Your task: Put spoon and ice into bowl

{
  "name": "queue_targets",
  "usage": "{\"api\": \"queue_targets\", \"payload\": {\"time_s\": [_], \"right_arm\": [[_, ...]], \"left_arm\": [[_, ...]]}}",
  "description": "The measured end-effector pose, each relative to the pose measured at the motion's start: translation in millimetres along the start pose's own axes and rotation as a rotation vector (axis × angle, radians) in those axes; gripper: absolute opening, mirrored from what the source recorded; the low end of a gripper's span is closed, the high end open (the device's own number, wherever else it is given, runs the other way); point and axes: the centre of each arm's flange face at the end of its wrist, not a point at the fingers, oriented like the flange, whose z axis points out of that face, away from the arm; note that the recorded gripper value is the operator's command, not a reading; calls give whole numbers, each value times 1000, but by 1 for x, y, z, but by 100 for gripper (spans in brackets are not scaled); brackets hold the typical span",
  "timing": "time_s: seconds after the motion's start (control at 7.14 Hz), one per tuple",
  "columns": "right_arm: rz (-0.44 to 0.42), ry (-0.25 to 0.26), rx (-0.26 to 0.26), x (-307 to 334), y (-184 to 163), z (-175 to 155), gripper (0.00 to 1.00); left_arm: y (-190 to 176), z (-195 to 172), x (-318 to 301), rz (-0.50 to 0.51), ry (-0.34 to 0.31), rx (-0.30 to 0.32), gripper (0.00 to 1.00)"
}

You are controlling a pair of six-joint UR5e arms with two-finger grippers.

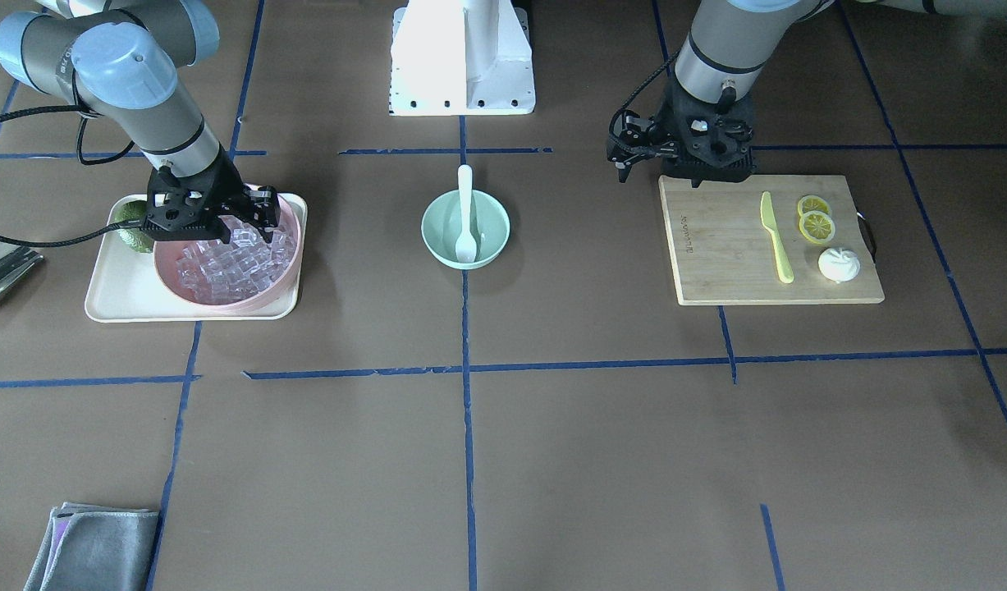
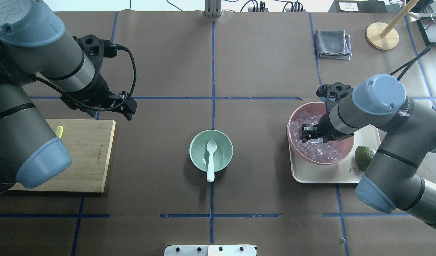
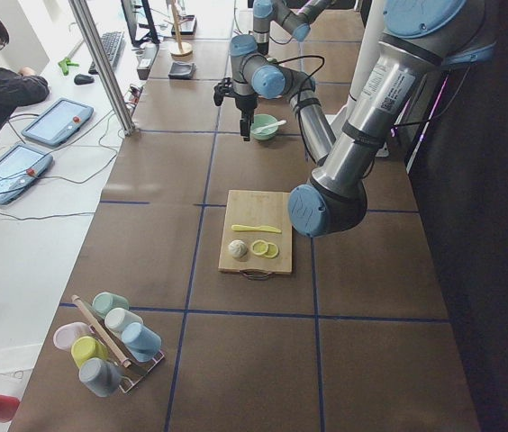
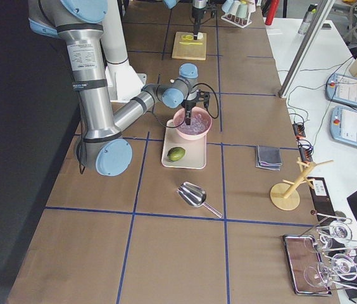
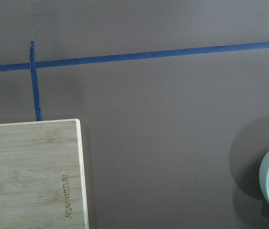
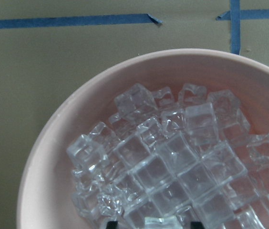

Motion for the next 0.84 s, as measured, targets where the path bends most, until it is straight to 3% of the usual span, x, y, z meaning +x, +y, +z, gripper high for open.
{"api": "queue_targets", "payload": {"time_s": [0.42, 0.84], "right_arm": [[-1, -7, 5, -1, 1, -7, 0], [-23, -71, 31, -35, 2, -41, 0]], "left_arm": [[1, -1, 0, 1, 2, 2, 100], [12, 0, -16, 26, -4, -2, 100]]}}
